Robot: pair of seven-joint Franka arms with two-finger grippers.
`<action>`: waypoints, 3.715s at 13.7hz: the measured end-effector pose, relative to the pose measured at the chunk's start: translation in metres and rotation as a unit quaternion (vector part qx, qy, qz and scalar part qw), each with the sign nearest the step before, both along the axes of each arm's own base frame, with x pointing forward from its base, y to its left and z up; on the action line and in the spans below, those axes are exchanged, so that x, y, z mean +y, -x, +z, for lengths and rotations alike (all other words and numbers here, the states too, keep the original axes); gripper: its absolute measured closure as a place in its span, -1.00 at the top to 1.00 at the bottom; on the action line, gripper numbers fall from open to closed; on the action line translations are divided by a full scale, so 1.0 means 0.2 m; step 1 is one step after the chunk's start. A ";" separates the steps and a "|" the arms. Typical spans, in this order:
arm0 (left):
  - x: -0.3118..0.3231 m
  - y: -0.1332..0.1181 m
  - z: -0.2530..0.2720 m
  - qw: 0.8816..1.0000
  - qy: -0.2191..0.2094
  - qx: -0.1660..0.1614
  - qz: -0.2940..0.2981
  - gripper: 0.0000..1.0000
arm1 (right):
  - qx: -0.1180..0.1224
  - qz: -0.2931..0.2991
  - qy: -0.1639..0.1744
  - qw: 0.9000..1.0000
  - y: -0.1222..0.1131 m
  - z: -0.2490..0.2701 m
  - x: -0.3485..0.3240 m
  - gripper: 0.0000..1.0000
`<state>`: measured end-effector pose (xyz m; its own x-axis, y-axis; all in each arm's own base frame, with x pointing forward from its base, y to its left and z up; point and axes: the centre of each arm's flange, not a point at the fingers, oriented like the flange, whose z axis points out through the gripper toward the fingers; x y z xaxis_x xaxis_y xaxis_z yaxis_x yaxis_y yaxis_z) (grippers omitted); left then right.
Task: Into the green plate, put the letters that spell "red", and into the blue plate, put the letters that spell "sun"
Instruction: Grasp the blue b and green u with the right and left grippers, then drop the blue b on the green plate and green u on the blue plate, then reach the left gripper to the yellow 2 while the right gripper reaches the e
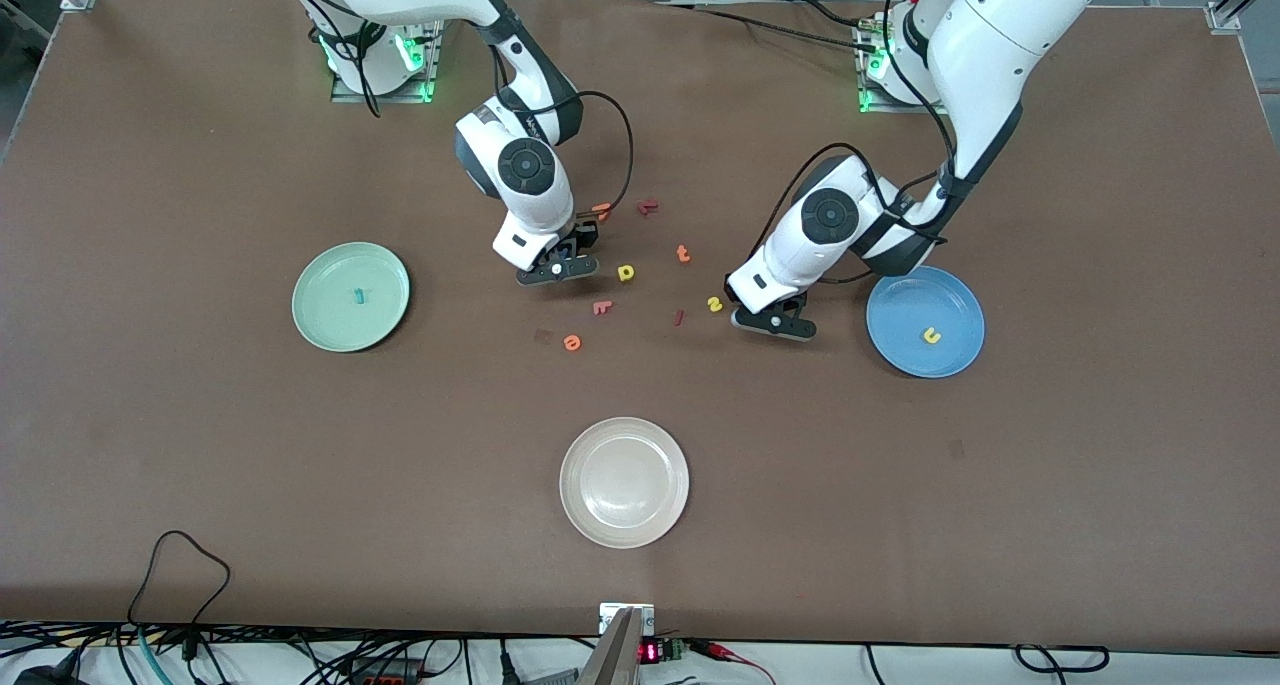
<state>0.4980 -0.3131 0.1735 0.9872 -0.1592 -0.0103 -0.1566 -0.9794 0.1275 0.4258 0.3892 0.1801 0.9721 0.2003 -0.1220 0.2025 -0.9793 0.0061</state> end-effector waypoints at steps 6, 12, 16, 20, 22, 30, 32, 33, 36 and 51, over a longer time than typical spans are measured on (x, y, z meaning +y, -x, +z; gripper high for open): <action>0.03 -0.04 0.05 0.999 -0.023 -0.024 -0.029 -0.47 | 0.006 0.005 0.005 1.000 0.03 -0.04 0.01 -0.09; 0.45 -0.36 0.43 0.993 -0.105 -0.024 -0.055 -0.47 | 0.005 0.005 0.004 1.000 0.03 -0.03 0.02 -0.39; 1.00 -0.51 0.47 0.986 -0.116 -0.003 -0.116 -0.47 | 0.001 0.003 0.001 1.000 0.01 -0.02 0.02 -0.39; 1.26 -0.38 0.23 0.989 -0.092 0.008 -0.112 -0.47 | -0.044 -0.030 -0.019 0.998 -0.24 0.25 -0.06 -0.39; 1.25 -0.29 0.11 0.990 -0.077 0.005 -0.117 -0.46 | -0.059 -0.067 -0.017 0.996 -0.45 0.40 -0.32 -0.39; 0.97 -0.37 0.30 0.993 -0.063 -0.027 -0.095 0.98 | -0.004 -0.121 0.005 0.993 -0.78 0.52 -1.60 -0.39; 0.71 -0.36 0.42 0.998 -0.061 -0.016 -0.028 1.00 | 0.019 -0.118 0.010 0.993 -0.69 0.45 -1.64 -0.39; 0.56 -0.32 0.45 0.998 -0.063 -0.011 0.004 1.00 | 0.029 -0.112 0.014 0.993 -0.64 0.41 -1.63 -0.39; 0.18 -0.17 0.43 0.992 -0.065 0.004 0.112 1.00 | 0.036 -0.093 0.039 0.994 -0.55 0.31 -1.69 -0.39; -0.35 0.03 0.06 0.973 -0.080 -0.001 0.218 0.98 | -0.040 -0.055 0.022 0.997 -0.67 0.43 -1.55 0.94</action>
<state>0.4926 -0.3822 0.1865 0.9603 0.2789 0.0013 0.2788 -0.9598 -0.0311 0.5591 0.0788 0.2670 0.9949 0.0885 -0.0491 0.0914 -0.9939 0.0618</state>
